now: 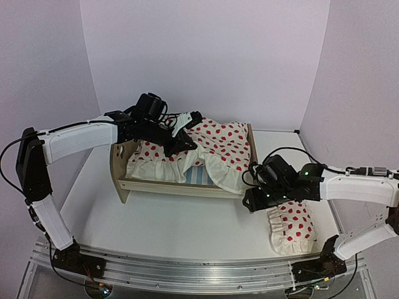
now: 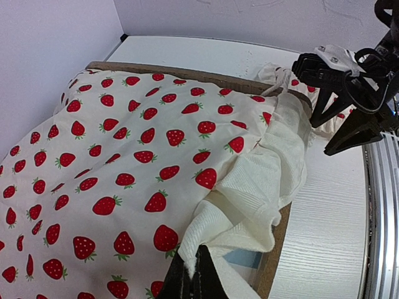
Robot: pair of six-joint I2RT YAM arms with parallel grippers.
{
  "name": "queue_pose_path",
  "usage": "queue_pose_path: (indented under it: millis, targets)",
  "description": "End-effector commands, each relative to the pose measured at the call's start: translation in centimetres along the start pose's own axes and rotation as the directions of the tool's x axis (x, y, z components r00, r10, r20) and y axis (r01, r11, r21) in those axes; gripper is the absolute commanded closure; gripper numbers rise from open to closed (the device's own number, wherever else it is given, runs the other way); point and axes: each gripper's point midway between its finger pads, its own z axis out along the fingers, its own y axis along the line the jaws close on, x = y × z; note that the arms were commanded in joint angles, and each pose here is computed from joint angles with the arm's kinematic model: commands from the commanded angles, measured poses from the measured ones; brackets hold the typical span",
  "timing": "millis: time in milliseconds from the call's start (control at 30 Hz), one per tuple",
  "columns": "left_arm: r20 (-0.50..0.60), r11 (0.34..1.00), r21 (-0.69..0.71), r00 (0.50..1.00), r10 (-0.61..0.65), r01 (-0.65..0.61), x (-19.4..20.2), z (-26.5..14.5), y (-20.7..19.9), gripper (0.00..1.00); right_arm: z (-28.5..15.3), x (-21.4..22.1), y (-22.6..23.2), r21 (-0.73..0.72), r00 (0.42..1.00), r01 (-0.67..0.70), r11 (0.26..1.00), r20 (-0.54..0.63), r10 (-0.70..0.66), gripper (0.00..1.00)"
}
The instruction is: Set up the pet bed
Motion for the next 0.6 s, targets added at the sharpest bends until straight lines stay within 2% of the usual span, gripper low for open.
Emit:
queue_pose_path:
  millis: [0,100,200,300,400,500,567]
  targets:
    - [0.063,0.999,-0.03,0.998,0.031,-0.029,-2.5,-1.4,0.5,1.0,0.8,-3.2,0.4,-0.002,0.986,-0.048,0.999,0.16,0.048,0.52]
    - [0.066,0.999,-0.031,0.997,0.034,-0.033,-2.6,-1.4,0.5,1.0,1.4,-3.0,-0.1,0.017,0.983,-0.079,0.997,0.169,0.075,0.67]
    - [0.066,0.999,-0.036,0.997,0.04,-0.038,-2.6,-1.4,0.6,1.0,1.8,-2.6,-0.5,0.033,0.982,-0.105,0.994,0.164,0.098,0.78]
    - [0.07,0.999,-0.034,0.997,0.045,-0.042,-2.6,-1.3,0.6,1.0,2.0,-2.3,-1.1,0.054,0.979,-0.126,0.991,0.166,0.116,1.0]
    - [0.068,0.999,-0.015,0.997,0.042,-0.041,-2.4,-1.1,0.3,1.0,1.8,-0.4,-1.2,0.029,0.983,-0.159,0.987,0.1,0.156,1.0]
    - [0.067,0.998,0.041,0.997,0.049,-0.052,-1.9,-0.9,-0.9,1.0,1.5,4.9,-0.7,-0.019,0.97,-0.212,0.977,-0.123,0.208,1.0]
    - [0.056,0.996,0.067,0.997,0.049,-0.053,-1.4,-0.5,-1.7,1.0,1.0,8.5,0.0,-0.052,0.927,-0.272,0.961,-0.282,0.247,1.0]
